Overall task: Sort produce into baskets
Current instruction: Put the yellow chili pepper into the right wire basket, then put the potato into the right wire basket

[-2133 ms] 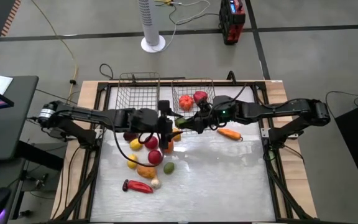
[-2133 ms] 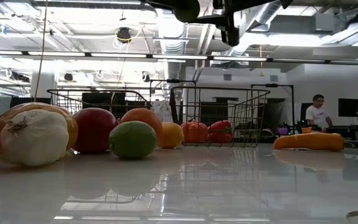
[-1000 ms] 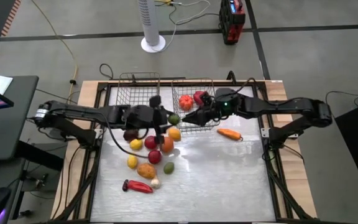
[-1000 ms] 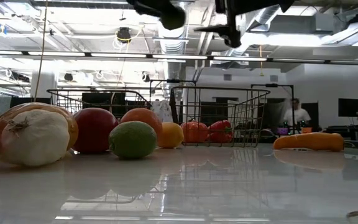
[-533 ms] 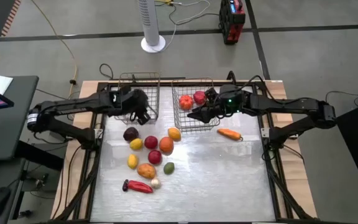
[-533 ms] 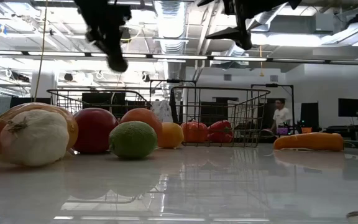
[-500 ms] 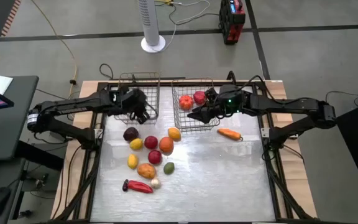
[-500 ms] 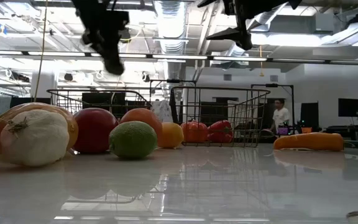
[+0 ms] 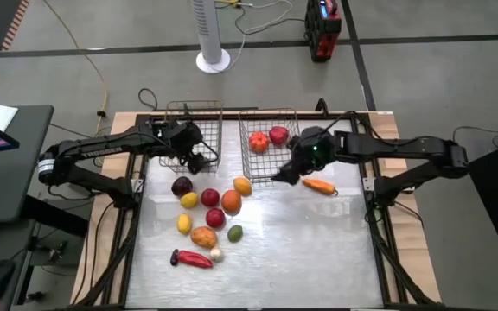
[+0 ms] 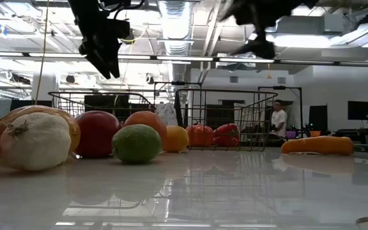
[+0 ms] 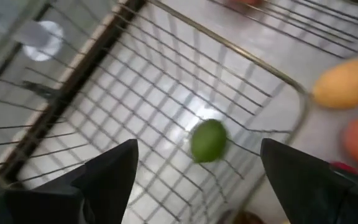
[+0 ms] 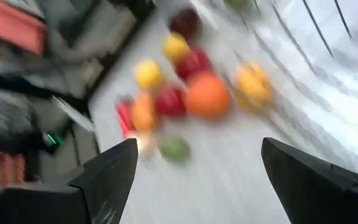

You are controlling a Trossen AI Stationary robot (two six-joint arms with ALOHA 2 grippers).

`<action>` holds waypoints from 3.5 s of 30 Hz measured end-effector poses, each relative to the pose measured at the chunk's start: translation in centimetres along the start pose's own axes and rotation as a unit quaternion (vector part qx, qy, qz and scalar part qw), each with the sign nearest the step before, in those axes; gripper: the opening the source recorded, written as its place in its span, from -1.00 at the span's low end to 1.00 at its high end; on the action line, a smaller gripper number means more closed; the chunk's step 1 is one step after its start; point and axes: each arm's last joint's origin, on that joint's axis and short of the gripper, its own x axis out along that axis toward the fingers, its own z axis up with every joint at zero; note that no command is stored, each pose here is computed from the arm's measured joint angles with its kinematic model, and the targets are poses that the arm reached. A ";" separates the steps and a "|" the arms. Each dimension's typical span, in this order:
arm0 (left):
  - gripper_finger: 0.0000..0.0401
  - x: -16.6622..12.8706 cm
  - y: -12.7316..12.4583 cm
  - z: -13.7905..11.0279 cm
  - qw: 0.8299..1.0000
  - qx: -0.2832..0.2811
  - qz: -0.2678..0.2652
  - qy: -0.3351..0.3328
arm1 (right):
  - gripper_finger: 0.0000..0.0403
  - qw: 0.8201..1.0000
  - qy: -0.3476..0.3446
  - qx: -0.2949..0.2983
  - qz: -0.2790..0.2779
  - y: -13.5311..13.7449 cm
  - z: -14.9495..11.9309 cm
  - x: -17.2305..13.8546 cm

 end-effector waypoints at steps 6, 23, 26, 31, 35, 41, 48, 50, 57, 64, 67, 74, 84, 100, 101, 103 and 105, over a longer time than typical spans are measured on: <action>0.64 -0.1 -0.3 -0.1 0.999 -0.011 -0.048 0.009 | 0.83 0.985 0.115 -0.013 -0.128 -1.2 -3.8 -3.0; 0.64 -1.0 -0.5 1.3 0.992 -0.039 -0.093 -0.076 | 0.83 0.915 0.215 0.014 -0.340 -9.1 -9.4 -2.2; 0.64 -1.3 -0.4 1.3 0.991 -0.045 -0.095 -0.081 | 0.83 0.908 0.224 0.013 -0.353 -9.8 -9.7 -1.0; 0.64 -2.4 0.0 1.2 0.987 -0.052 -0.102 -0.109 | 0.83 0.904 0.235 0.003 -0.357 -10.4 -9.6 0.7; 0.64 -3.5 0.5 0.9 0.985 -0.057 -0.105 -0.127 | 0.83 0.906 0.242 -0.006 -0.347 -10.6 -9.5 1.9; 0.64 -4.7 1.0 0.3 0.981 -0.063 -0.109 -0.145 | 0.62 0.892 0.271 -0.026 -0.362 -11.3 -9.9 3.0; 0.64 -5.0 1.2 0.1 0.982 -0.065 -0.096 -0.148 | 0.15 0.885 0.297 -0.043 -0.356 -11.4 -10.5 4.1; 0.64 -5.0 1.2 0.1 0.982 -0.065 -0.096 -0.148 | 0.02 0.886 0.303 -0.044 -0.349 -11.2 -10.7 4.3; 0.64 -5.0 1.3 0.1 0.983 -0.066 -0.087 -0.150 | -0.17 0.905 0.315 -0.023 -0.284 -9.0 -11.7 3.5; 0.64 -4.6 1.1 0.7 0.982 -0.068 -0.071 -0.162 | 0.00 0.969 0.214 -0.066 -0.109 -3.5 -9.3 2.7; 0.64 -4.7 1.1 0.8 0.981 -0.066 -0.072 -0.170 | -0.01 0.988 0.118 -0.076 -0.057 -1.4 -6.9 2.0; 0.64 -4.9 1.0 1.4 0.973 -0.077 -0.086 -0.199 | -0.06 0.989 -0.098 -0.078 -0.083 -0.5 -0.7 0.6; 0.64 -5.4 -0.6 0.9 0.948 -0.068 -0.275 -0.145 | 0.31 0.985 -0.109 -0.063 -0.121 -4.0 4.4 2.2; 0.64 -7.5 -10.0 -5.0 0.929 -0.012 -0.366 0.046 | 0.62 0.981 -0.131 -0.112 -0.092 -1.5 4.0 -2.8; 0.64 -7.3 -10.6 -5.1 0.931 -0.022 -0.360 0.061 | 0.61 0.980 -0.136 -0.115 -0.091 -1.1 3.8 -3.4; 0.64 -6.5 -12.0 -5.7 0.934 -0.035 -0.342 0.092 | 0.60 0.978 -0.141 -0.125 -0.092 -0.4 3.0 -4.5; 0.64 -5.9 -13.4 -6.4 0.938 -0.042 -0.324 0.117 | 0.60 0.975 -0.143 -0.139 -0.098 0.1 2.3 -5.4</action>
